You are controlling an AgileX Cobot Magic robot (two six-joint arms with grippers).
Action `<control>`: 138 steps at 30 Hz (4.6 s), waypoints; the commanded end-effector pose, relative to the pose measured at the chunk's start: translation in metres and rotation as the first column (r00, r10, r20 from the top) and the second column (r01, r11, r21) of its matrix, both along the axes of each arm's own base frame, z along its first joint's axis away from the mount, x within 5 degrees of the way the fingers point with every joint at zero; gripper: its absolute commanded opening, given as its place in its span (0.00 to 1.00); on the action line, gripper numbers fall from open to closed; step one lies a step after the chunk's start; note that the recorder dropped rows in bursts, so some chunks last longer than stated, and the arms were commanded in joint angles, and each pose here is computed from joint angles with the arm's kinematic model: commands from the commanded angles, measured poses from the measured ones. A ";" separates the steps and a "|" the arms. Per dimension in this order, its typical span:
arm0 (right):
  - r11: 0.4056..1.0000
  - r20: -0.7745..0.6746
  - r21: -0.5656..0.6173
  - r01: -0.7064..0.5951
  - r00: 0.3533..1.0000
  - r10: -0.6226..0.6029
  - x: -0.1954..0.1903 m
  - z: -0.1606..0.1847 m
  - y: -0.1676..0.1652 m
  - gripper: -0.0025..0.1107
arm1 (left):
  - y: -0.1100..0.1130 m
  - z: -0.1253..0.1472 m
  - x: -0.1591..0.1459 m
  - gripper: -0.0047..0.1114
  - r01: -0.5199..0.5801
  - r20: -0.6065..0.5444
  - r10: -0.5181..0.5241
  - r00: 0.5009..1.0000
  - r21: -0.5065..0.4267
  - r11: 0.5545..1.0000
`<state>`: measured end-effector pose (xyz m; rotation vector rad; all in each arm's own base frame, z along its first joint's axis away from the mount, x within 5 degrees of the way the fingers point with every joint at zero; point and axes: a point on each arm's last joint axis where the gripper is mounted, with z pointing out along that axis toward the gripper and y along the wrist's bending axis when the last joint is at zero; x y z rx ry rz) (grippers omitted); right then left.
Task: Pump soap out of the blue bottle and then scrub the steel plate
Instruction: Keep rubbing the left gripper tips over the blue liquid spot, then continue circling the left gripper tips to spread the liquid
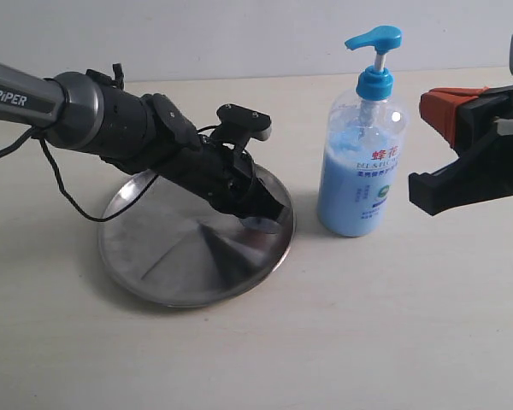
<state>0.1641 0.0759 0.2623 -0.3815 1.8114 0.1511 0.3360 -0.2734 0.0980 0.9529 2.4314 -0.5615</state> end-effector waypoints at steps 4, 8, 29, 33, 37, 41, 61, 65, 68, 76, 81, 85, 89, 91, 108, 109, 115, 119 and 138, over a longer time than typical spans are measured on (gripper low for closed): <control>1.000 0.005 -0.008 -0.004 1.000 0.004 -0.001 0.000 0.000 0.02 | 0.012 -0.004 0.005 0.04 -0.006 0.009 0.006 1.000 0.059 0.998; 1.000 0.005 -0.008 -0.004 1.000 0.004 -0.001 0.000 0.000 0.02 | 0.021 -0.007 0.007 0.04 -0.001 -0.029 0.004 1.000 0.091 0.996; 1.000 0.006 -0.010 -0.005 1.000 0.005 -0.001 0.000 0.000 0.02 | -0.003 -0.009 -0.022 0.04 0.118 -0.124 -0.106 0.987 0.095 0.988; 1.000 0.006 -0.010 -0.005 1.000 0.005 -0.001 0.000 0.000 0.02 | -0.005 -0.008 -0.019 0.04 0.094 -0.089 -0.087 0.992 0.090 0.991; 1.000 0.006 -0.010 -0.005 1.000 0.005 -0.001 0.000 0.000 0.02 | -0.006 -0.006 -0.013 0.04 0.039 -0.041 -0.037 0.998 0.070 0.997; 1.000 0.006 -0.010 -0.005 1.000 0.005 -0.001 0.000 0.000 0.02 | -0.008 -0.002 -0.008 0.04 0.019 -0.004 -0.019 1.000 0.056 0.998; 1.000 0.005 -0.010 -0.007 1.000 0.007 -0.001 0.000 0.000 0.02 | 0.018 -0.019 0.010 0.04 0.034 -0.102 -0.024 0.994 0.101 0.994; 1.000 0.005 -0.010 -0.007 1.000 0.007 -0.001 0.000 0.000 0.02 | 0.018 -0.020 0.003 0.04 0.073 -0.164 -0.056 0.985 0.102 0.992; 1.000 0.005 -0.010 -0.007 1.000 0.007 -0.001 0.000 0.000 0.02 | 0.018 -0.012 0.000 0.04 0.101 -0.188 -0.081 0.979 0.095 0.990; 1.000 0.005 -0.010 -0.007 1.000 0.007 -0.001 0.000 0.000 0.02 | 0.008 -0.004 -0.009 0.04 0.132 -0.187 -0.116 0.976 0.080 0.988; 1.000 0.005 -0.010 -0.007 1.000 0.007 -0.001 0.000 0.000 0.02 | -0.007 -0.003 -0.014 0.04 0.125 -0.136 -0.115 0.984 0.069 0.990; 1.000 0.005 -0.010 -0.007 1.000 0.007 -0.001 0.000 0.000 0.02 | -0.014 -0.002 -0.011 0.04 0.090 -0.049 -0.087 0.995 0.063 0.994; 1.000 0.005 -0.010 -0.007 1.000 0.007 -0.001 0.000 0.000 0.02 | -0.013 -0.004 -0.004 0.04 0.047 0.008 -0.047 0.999 0.064 0.997; 1.000 0.005 -0.010 -0.007 1.000 0.007 -0.001 0.000 0.000 0.02 | -0.011 -0.008 -0.002 0.04 0.037 0.009 -0.037 0.999 0.069 0.997; 1.000 0.005 -0.010 -0.007 1.000 0.007 -0.001 0.000 0.000 0.02 | 0.006 -0.019 -0.005 0.04 0.100 -0.153 -0.085 0.985 0.096 0.990; 1.000 0.005 -0.010 -0.007 1.000 0.007 -0.001 0.000 0.000 0.02 | 0.005 -0.019 -0.007 0.04 0.109 -0.165 -0.093 0.982 0.096 0.989; 1.000 0.005 -0.010 -0.007 1.000 0.007 -0.001 0.000 0.000 0.02 | 0.005 -0.020 -0.012 0.04 0.140 -0.212 -0.117 0.970 0.094 0.986; 1.000 0.005 -0.010 -0.007 1.000 0.007 -0.001 0.000 0.000 0.02 | 0.005 -0.020 -0.014 0.04 0.153 -0.231 -0.128 0.964 0.092 0.984; 1.000 0.005 -0.010 -0.007 1.000 0.007 -0.001 0.000 0.000 0.02 | 0.021 -0.022 0.004 0.04 0.078 -0.132 -0.054 0.990 0.179 0.981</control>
